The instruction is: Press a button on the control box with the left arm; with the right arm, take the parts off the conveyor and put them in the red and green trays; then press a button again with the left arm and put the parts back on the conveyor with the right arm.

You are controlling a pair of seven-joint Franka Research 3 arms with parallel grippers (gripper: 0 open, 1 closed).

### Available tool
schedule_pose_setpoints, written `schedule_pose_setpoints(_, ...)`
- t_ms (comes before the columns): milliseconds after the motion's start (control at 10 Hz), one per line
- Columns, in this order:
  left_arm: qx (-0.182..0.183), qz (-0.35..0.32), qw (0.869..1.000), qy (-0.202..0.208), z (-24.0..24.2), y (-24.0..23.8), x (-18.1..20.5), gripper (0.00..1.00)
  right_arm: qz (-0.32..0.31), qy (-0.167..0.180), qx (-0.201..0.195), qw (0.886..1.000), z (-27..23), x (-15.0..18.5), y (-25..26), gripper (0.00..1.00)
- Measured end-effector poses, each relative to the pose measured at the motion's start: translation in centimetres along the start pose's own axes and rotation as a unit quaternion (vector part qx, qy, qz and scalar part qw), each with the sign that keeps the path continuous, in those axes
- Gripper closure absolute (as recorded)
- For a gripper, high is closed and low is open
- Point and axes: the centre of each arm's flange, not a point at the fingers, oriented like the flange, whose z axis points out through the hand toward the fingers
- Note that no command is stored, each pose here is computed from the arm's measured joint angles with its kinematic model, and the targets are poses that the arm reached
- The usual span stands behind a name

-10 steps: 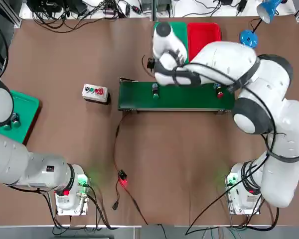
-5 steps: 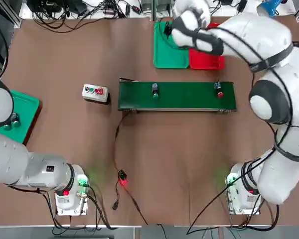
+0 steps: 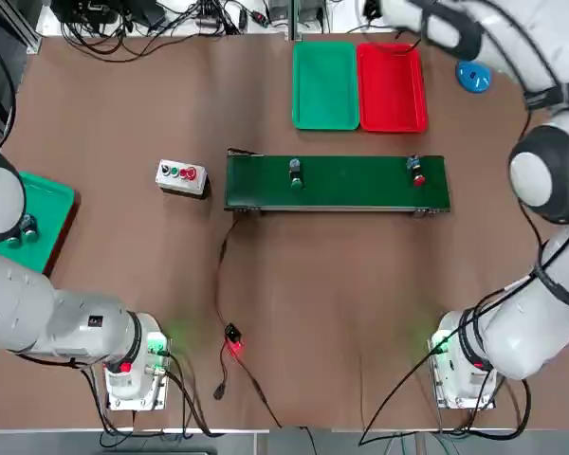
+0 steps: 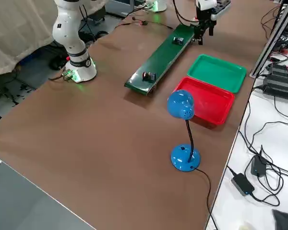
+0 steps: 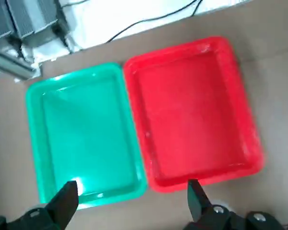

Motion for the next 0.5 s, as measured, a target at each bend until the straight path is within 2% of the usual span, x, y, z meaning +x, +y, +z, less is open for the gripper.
schedule_pose_setpoints(300, 0.000, 0.001, 1.000, 0.000, 0.0, 0.1, 0.0, 0.00, 0.003, 0.006, 0.014, 1.000, -6.5, 4.2, 9.6, 0.00)
schedule_pose_setpoints(500, 0.000, 0.002, 1.000, 0.001, -0.1, 0.2, 0.0, 0.00, 0.002, -0.001, 0.016, 1.000, -9.5, 4.8, 13.6, 0.00)
